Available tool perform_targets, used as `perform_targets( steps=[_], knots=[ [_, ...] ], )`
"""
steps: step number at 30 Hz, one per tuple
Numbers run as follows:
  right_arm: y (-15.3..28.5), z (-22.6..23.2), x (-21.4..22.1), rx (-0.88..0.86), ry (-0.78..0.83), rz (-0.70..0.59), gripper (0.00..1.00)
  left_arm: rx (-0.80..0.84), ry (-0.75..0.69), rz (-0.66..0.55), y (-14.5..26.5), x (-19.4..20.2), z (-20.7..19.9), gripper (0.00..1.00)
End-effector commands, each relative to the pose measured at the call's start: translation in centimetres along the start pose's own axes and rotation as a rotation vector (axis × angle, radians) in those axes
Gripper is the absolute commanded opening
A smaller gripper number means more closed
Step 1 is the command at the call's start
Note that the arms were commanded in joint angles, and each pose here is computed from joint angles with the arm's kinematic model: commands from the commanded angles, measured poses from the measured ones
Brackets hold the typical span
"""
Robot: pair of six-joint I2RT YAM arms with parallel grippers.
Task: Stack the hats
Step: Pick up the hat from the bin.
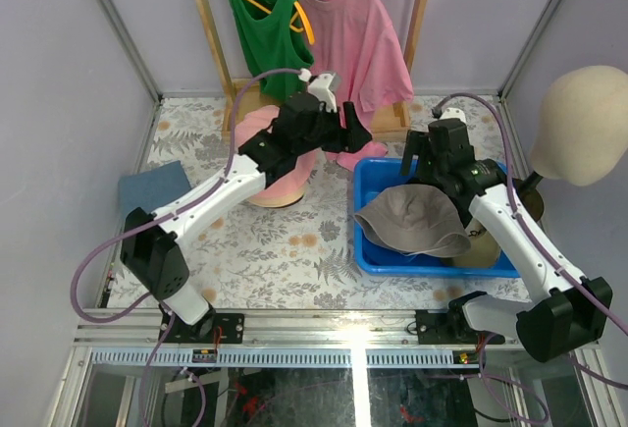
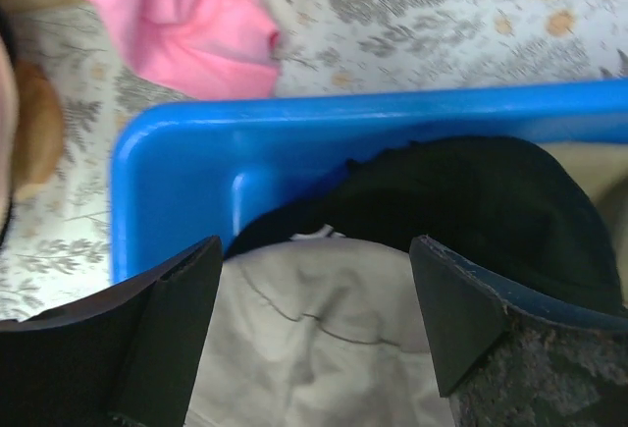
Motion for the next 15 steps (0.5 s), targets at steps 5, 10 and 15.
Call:
perform_targets(
  steps=[5, 10, 15],
  knots=[
    [0.4, -4.3, 1.7, 0.162, 0.008, 0.047, 0.85, 0.080, -0.047, 0.037, -0.8, 0.0, -1.5, 0.65],
    [-0.3, -5.2, 2.2, 0.180, -0.002, 0.092, 0.85, 0.082, -0.043, 0.040, -0.8, 0.2, -1.5, 0.65],
    [-0.6, -5.4, 2.8, 0.143, -0.019, 0.131, 0.83, 0.078, -0.040, 0.036, -0.5, 0.4, -1.5, 0.65]
  ],
)
Point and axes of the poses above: each gripper's point midway between its finger pads, its own y axis back along the fingers, its own z axis along the line the jaws close on, x = y × z, the point moved 10 cm from there along y, back along the fingers, and after that the axes turned 14 degrees about -y, right-handed, at the moved point
